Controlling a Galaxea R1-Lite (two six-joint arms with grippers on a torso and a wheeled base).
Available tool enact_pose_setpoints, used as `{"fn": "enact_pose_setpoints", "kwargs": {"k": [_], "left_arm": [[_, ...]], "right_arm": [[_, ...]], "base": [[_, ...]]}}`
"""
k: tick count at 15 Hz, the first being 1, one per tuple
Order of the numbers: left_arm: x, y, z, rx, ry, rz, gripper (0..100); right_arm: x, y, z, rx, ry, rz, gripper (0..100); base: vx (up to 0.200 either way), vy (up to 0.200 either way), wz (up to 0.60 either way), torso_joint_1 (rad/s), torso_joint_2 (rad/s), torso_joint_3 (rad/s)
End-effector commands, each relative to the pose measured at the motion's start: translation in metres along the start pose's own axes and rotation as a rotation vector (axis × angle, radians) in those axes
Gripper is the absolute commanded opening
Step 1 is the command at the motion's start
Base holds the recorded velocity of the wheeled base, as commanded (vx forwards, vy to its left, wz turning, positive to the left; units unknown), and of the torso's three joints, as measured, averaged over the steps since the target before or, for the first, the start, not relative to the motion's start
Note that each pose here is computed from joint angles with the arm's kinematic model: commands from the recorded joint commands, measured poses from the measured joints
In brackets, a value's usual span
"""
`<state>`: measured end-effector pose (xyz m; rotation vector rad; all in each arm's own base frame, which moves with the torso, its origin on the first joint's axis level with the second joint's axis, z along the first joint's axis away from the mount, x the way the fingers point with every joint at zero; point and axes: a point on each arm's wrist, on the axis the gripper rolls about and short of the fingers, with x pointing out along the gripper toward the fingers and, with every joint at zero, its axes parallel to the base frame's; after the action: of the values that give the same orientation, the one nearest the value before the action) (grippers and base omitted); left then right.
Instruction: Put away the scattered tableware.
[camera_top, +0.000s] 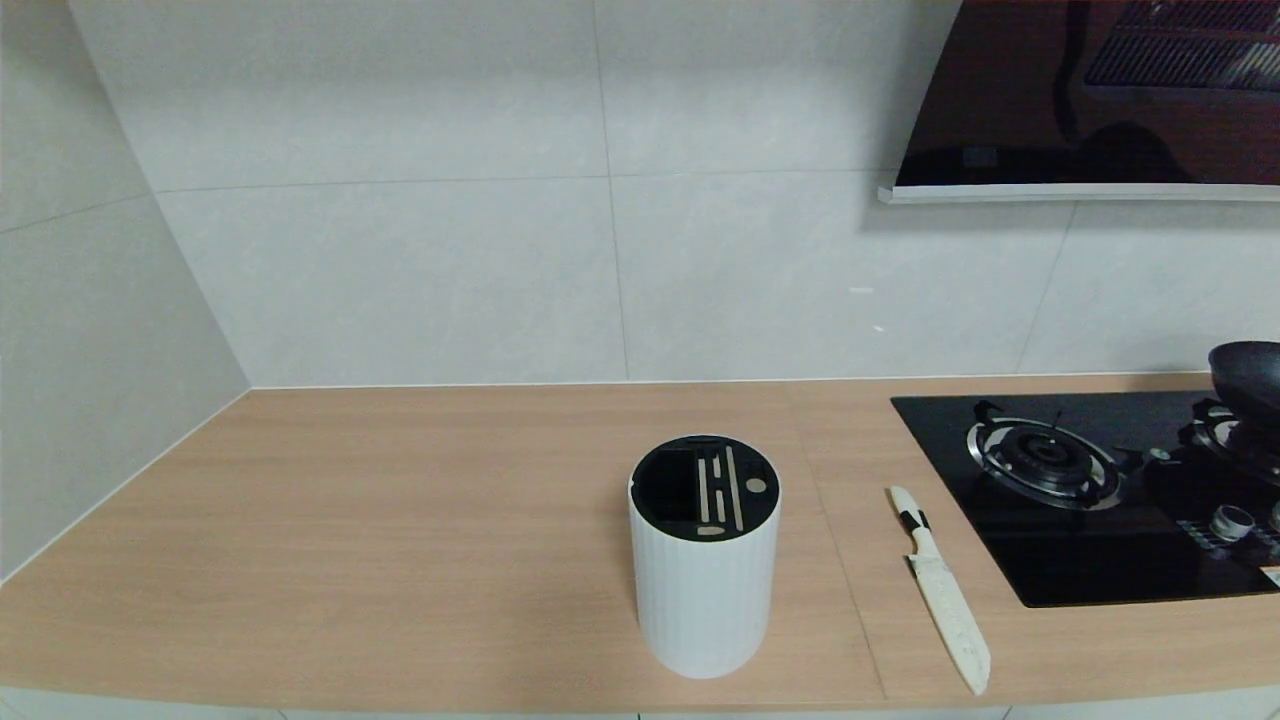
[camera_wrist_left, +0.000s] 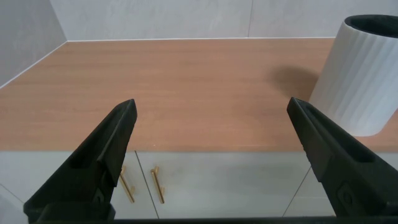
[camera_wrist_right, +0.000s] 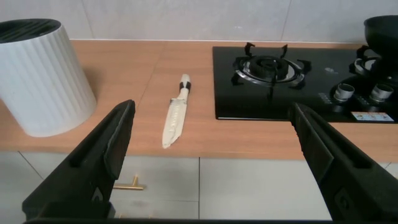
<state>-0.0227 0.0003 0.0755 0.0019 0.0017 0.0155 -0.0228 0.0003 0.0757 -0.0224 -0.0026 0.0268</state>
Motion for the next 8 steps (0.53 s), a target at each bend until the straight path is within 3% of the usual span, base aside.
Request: {"fn": "enact_pose_setpoints", "kwargs": {"k": [1,3,4,8], "left_arm": [[0.000,0.000,0.000,0.001,0.000,0.000,100],[0.000,0.000,0.000,0.000,0.000,0.000,100],[0.000,0.000,0.000,0.001,0.000,0.000,100],[0.000,0.000,0.000,0.001,0.000,0.000,100]], "right_arm": [[0.000,0.000,0.000,-0.001,-0.001,0.002,100],[-0.006,0.000,0.025,0.011,-0.073,0.041,100],[-0.003,0.000,0.043,0.037,-0.052,0.071,100],[0.035,0.002,0.048,-0.008,0.246,0.176,100]], "base": [[0.000,0.000,0.00,0.000,0.00,0.000],[0.000,0.000,0.00,0.000,0.00,0.000],[0.000,0.000,0.00,0.000,0.00,0.000],[0.000,0.000,0.00,0.000,0.00,0.000]]}}
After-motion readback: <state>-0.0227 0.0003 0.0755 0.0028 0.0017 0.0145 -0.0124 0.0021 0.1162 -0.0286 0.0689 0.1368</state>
